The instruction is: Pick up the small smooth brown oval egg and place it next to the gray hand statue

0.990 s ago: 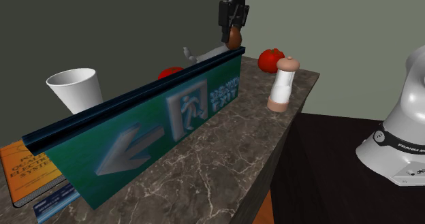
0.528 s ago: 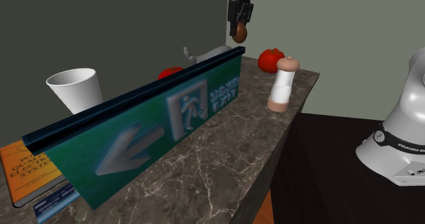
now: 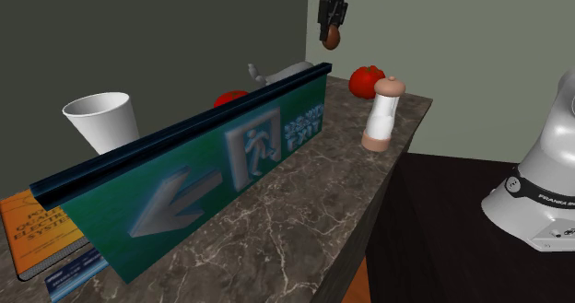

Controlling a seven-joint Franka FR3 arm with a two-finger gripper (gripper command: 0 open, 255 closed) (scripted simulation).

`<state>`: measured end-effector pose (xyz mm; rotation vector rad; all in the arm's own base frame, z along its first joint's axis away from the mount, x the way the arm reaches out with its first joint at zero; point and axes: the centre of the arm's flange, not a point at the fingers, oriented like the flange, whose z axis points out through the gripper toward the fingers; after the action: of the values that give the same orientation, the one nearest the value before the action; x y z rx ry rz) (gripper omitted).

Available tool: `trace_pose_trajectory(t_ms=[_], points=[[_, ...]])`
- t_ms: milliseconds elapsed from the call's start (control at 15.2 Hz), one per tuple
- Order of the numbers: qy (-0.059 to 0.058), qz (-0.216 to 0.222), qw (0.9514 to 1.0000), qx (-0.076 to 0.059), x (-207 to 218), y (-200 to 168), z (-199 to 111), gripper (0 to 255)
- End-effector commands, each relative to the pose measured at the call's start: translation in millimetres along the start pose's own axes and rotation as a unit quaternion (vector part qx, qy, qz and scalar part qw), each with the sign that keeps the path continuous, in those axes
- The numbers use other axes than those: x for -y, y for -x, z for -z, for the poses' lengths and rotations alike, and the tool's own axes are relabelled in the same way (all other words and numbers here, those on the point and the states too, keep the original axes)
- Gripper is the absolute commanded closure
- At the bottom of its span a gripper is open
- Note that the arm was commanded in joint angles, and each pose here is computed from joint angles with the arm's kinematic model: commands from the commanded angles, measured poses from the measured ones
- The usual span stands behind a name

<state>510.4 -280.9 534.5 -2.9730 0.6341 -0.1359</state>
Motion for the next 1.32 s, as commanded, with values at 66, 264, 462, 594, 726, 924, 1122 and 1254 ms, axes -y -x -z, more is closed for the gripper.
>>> trace_pose_trajectory(t_ms=[66,264,462,594,726,924,1122,1254], points=[[0.000,0.001,1.0000,0.000,-28.9,-7.8,1.7,255],[0.000,0.001,1.0000,0.000,-30.7,-6.7,-14.0,255],[0.000,0.001,1.0000,0.000,-32.6,-5.7,-29.7,255],[0.000,0.001,1.0000,0.000,-33.8,-5.0,-40.1,255],[0.000,0.001,1.0000,0.000,-35.0,-4.3,-50.6,255],[0.000,0.001,1.0000,0.000,-36.8,-3.2,-66.3,255],[0.000,0.001,1.0000,0.000,-38.6,-2.2,-82.0,255],[0.000,0.001,1.0000,0.000,-39.8,-1.5,-92.4,255]])
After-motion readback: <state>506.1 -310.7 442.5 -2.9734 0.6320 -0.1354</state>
